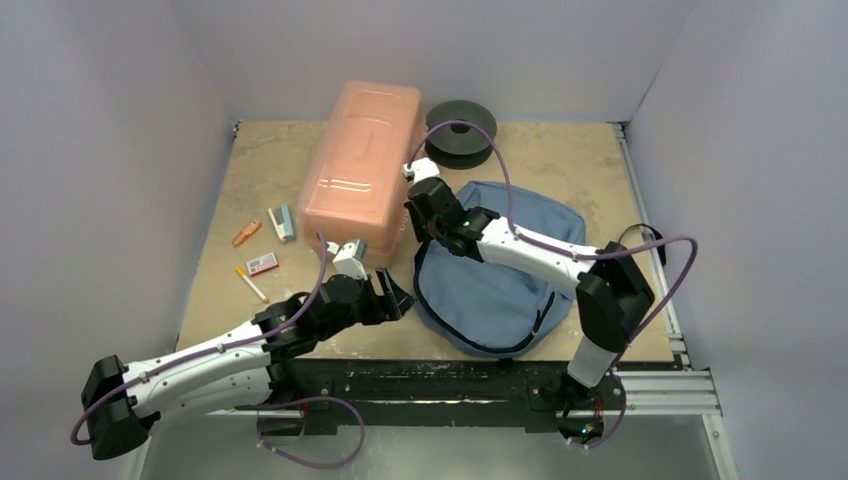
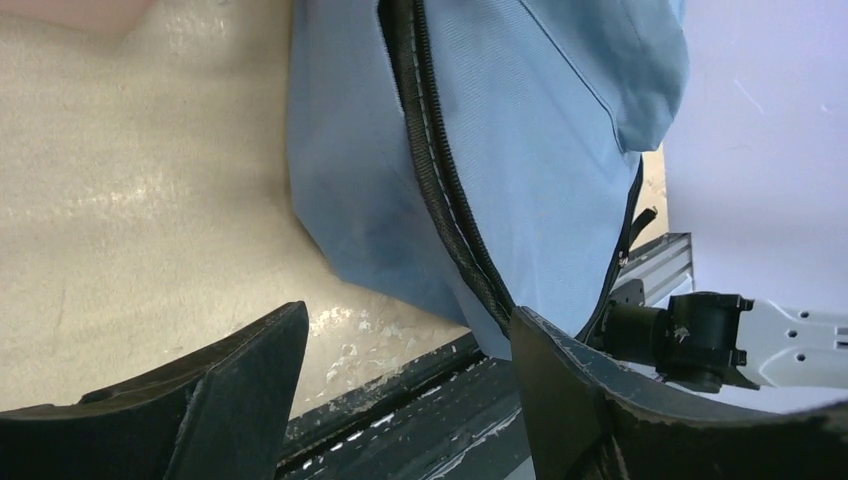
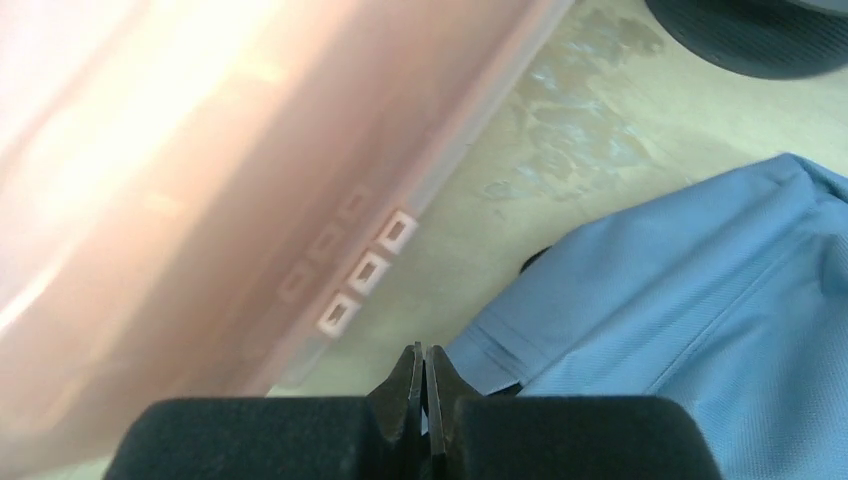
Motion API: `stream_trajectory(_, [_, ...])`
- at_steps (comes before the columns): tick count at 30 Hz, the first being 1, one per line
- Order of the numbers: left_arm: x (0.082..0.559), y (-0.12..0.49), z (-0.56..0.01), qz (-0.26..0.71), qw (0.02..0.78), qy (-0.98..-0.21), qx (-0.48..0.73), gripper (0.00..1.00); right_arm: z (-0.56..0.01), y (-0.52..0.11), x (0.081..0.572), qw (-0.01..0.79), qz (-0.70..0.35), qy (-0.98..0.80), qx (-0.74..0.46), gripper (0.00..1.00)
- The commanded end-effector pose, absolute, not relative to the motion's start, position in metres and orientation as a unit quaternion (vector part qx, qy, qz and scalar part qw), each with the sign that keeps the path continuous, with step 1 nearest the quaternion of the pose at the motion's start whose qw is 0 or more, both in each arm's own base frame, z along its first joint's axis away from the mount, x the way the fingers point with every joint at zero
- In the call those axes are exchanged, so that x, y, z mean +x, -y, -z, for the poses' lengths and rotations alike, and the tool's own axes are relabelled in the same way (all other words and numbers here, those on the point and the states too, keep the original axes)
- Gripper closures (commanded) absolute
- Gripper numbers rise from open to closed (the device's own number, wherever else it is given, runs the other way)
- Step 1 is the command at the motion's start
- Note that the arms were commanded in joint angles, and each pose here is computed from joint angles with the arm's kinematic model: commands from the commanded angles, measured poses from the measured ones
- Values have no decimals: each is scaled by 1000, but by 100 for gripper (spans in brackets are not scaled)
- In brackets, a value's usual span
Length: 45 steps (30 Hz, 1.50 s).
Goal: Pack the student bag
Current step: Zip the student bag at the center of the board.
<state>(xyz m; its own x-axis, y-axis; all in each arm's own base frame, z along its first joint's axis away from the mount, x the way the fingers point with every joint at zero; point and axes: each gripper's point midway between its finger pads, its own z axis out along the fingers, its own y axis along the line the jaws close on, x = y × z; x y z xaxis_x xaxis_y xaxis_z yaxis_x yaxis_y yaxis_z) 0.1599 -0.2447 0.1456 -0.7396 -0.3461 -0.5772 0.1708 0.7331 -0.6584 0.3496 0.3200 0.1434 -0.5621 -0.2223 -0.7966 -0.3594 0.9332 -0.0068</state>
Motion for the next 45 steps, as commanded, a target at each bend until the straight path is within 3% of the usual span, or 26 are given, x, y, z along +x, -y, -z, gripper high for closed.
stream_trajectory(1, [163,256,-148,410,336,-844,-83,27,-185,-354,329,462,-210,-828,-237,100])
stream_trajectory(9, [177,265,-139,452,332,-818,-129,56,-198,-379,229,325,-494,-729,-344,100])
stream_trajectory(16, [176,249,-149,464,371,-795,-125,58,-179,-355,212,322,-494,-703,-398,100])
stream_trajectory(20, [179,221,-166,429,425,-788,-115,52,-172,-349,219,339,-465,-713,-401,100])
stream_trajectory(24, [190,198,-200,369,480,-789,-103,31,-177,-341,216,362,-461,-712,-386,100])
stream_trajectory(26, [198,200,-215,327,485,-807,-76,27,-185,-335,213,385,-461,-700,-386,100])
stream_trajectory(31, [225,222,-242,243,456,-852,-82,25,-187,-325,207,412,-453,-685,-393,100])
stream_trajectory(35, [250,271,-252,273,434,-857,-50,25,-191,-321,207,440,-445,-676,-388,100])
stream_trajectory(45, [304,327,-203,242,340,-909,0,25,-215,-303,211,503,-421,-660,-365,100])
